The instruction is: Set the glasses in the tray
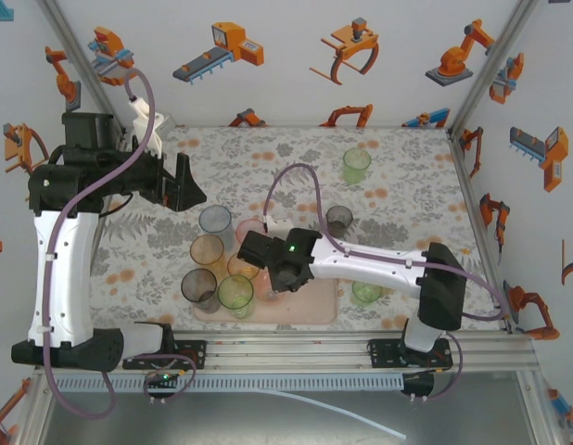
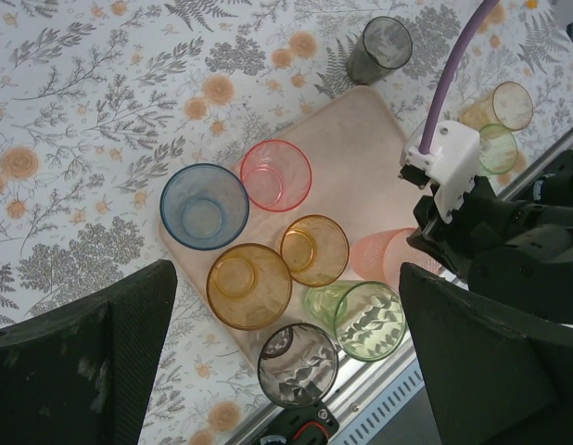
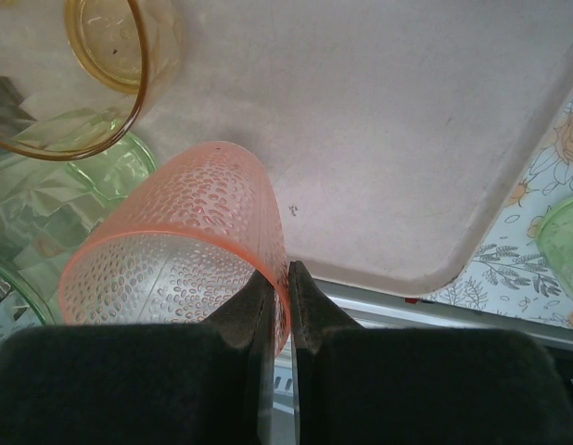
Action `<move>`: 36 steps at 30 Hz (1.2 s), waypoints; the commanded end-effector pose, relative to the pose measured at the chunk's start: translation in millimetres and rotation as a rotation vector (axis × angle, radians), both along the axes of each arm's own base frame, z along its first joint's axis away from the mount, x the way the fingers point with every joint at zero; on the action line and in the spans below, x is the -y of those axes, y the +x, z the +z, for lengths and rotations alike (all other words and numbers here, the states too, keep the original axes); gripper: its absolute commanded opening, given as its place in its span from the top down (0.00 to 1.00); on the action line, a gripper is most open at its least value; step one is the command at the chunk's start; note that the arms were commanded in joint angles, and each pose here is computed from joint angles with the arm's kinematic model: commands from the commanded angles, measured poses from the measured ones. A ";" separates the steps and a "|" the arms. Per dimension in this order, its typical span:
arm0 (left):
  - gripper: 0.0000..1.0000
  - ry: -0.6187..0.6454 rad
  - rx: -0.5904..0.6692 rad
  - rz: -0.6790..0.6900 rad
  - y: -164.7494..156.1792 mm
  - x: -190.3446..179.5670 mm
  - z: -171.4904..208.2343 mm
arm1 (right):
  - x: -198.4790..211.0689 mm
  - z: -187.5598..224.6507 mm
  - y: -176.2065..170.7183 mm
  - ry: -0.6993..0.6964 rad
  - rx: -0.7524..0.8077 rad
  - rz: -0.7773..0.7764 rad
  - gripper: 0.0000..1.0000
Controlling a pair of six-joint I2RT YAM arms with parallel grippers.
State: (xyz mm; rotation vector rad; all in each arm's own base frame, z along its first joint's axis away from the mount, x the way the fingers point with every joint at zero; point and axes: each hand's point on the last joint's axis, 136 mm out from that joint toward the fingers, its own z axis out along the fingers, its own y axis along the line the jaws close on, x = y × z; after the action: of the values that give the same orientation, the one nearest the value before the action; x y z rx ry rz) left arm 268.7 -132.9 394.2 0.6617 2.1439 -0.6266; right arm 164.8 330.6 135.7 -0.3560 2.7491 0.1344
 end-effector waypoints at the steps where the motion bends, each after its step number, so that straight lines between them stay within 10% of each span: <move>1: 0.03 -0.029 0.036 -0.020 -8.0 4.3 13.4 | 0.8 -6.9 -2.9 -0.010 0.006 -0.034 0.89; 36: 0.03 -0.046 0.031 -0.020 -10.7 5.4 14.2 | 6.5 -43.4 -20.2 -0.043 -0.066 -0.050 0.84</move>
State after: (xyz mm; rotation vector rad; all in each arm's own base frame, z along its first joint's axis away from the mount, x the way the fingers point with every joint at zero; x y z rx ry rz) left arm 265.0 -133.6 397.9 0.6584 2.1325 -0.6355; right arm 147.3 326.4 97.9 -0.3215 2.8192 0.0963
